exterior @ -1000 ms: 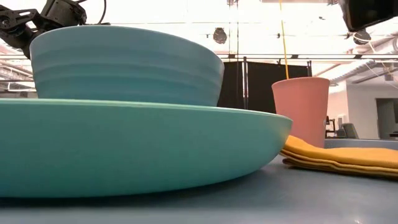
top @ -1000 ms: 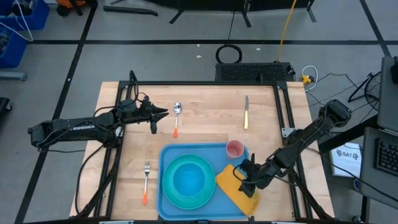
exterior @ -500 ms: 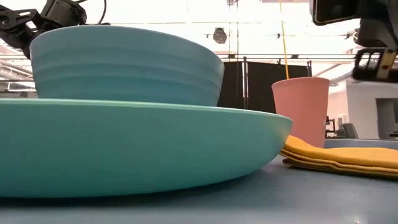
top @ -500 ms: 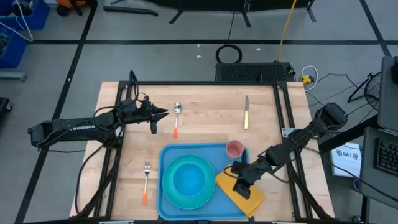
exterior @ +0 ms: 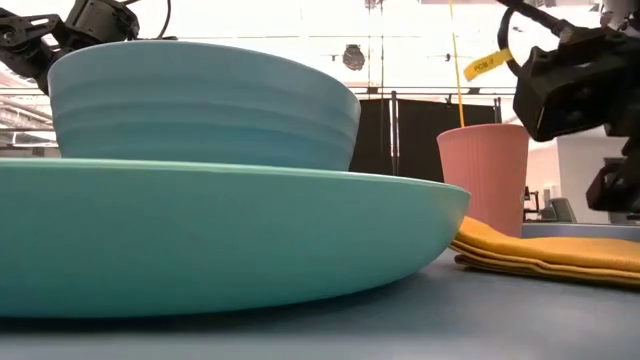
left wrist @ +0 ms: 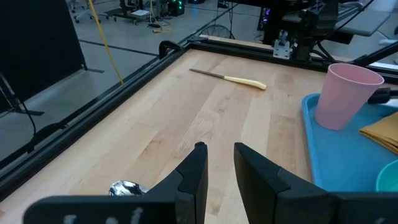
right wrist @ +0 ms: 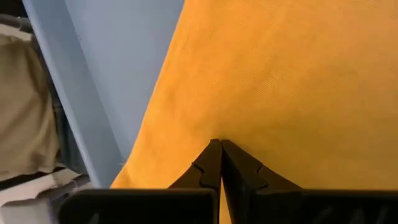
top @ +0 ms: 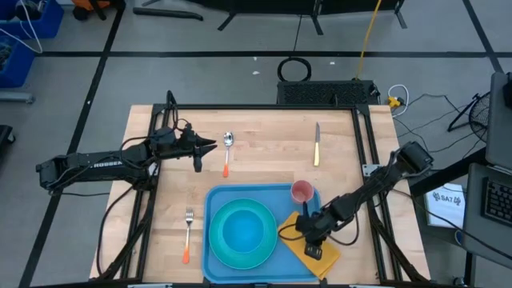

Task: Set up tray
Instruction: Put the yellow napkin on the blue serving tray to the right of the light green plate

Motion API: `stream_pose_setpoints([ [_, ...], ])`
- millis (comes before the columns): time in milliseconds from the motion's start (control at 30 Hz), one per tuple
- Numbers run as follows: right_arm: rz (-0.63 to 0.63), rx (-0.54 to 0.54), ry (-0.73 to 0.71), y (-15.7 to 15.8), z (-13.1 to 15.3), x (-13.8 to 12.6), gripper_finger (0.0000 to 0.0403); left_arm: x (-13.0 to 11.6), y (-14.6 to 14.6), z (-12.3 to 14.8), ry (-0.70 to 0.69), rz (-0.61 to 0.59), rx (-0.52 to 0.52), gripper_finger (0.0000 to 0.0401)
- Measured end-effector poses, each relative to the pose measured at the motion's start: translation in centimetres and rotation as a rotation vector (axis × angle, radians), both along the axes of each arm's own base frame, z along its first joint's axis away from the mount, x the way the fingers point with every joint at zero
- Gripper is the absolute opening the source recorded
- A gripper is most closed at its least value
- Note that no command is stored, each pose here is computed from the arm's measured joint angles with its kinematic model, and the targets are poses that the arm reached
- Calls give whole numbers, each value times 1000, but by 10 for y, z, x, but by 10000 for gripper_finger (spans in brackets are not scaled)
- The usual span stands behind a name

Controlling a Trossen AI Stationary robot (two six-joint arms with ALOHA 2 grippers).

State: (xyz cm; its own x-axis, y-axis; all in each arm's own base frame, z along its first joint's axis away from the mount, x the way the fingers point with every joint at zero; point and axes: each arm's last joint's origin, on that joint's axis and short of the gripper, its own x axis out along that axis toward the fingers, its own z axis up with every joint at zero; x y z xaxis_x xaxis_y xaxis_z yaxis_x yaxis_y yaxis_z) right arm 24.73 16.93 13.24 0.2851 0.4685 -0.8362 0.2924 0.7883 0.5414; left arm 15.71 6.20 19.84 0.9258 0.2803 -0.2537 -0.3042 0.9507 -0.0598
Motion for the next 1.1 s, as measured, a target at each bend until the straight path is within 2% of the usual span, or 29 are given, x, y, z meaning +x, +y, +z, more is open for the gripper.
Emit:
stream_pose_setpoints([
  [100,-14,-31,-22,-4,-2,3,0,0,0,0,-4,0,-2,81],
  [300,-169,-139,-64,-15,-2,9,0,0,0,1,-14,-13,-20,81],
  [500,-428,-237,-124,-17,-2,10,0,0,-1,1,-17,-32,-22,81],
  [600,-530,-245,-138,-16,-2,9,0,0,-1,1,-16,-33,-18,81],
  [900,-462,-186,-173,-4,1,8,0,1,-1,2,-16,-38,6,81],
  [1100,-378,-248,-100,-2,-1,-5,0,1,-1,2,-18,-38,6,81],
])
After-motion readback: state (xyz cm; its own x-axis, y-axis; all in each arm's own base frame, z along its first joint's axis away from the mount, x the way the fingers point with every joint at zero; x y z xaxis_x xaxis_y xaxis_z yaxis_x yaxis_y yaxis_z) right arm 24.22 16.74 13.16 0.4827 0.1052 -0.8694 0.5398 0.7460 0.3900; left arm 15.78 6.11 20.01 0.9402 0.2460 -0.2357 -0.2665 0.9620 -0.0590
